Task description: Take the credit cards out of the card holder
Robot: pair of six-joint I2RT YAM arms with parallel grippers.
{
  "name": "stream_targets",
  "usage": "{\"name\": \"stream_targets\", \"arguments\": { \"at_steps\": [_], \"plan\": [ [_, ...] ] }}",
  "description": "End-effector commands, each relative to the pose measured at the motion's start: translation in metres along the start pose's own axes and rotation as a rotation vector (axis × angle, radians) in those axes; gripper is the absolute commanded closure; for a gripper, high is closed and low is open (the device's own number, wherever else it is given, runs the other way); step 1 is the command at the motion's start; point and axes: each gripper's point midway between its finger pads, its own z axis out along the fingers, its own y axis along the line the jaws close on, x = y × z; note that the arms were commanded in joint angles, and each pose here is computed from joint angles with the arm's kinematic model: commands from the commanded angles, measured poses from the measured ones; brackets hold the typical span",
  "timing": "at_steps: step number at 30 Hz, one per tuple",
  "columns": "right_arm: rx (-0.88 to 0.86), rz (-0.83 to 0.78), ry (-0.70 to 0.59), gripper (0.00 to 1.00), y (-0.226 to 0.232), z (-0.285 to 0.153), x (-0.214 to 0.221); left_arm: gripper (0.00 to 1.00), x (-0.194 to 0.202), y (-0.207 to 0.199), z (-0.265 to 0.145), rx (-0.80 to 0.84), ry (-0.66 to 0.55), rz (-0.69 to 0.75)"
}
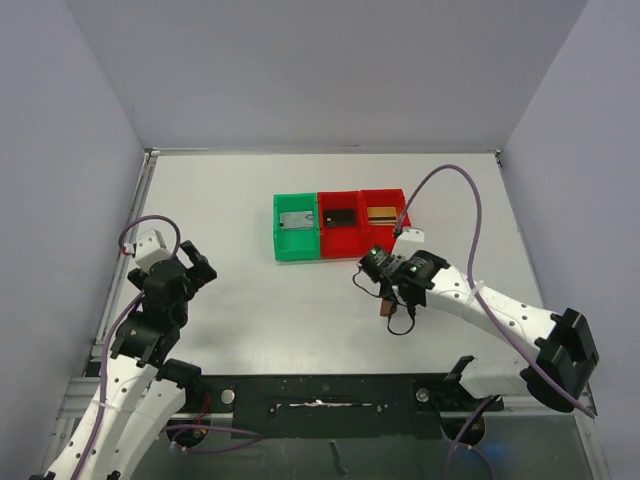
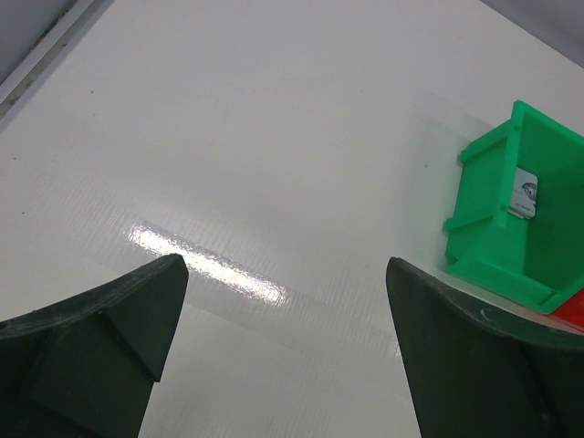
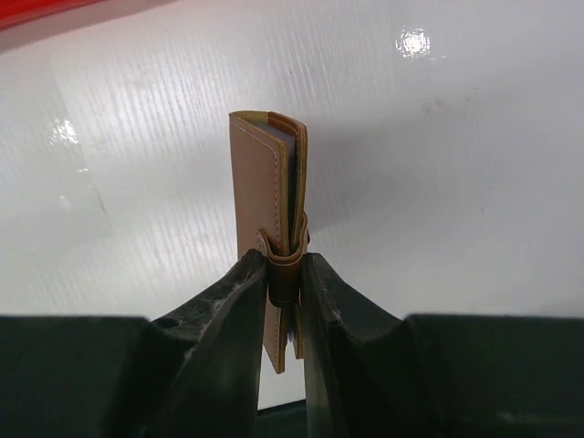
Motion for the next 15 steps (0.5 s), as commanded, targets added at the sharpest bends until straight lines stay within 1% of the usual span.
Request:
{"name": "stream_targets", "arguments": {
  "at_steps": [1,5,8,11,15],
  "plan": [
    [0.192,-0.18,-0.057,0.8,-0.015,-0.016,-0.014,0.09,-0.018,-0.004,-0.001,0.009,-0.056,-0.029],
    [0.272,-0.304,-0.052,0.8,-0.001,-0.011,-0.005,0.09,-0.025,0.008,-0.006,-0.05,-0.086,-0.064],
    [0.292,-0.37,-0.043,0.79,0.017,-0.002,0.003,0.09,-0.031,0.02,-0.011,-0.105,-0.115,-0.094],
    [0.264,-0.452,-0.051,0.79,0.045,0.0,0.008,0.09,-0.039,0.029,-0.017,-0.134,-0.156,-0.121],
    [0.212,-0.54,-0.043,0.75,0.083,0.004,0.021,0.09,-0.048,0.037,-0.025,-0.153,-0.204,-0.15]
  ]
}}
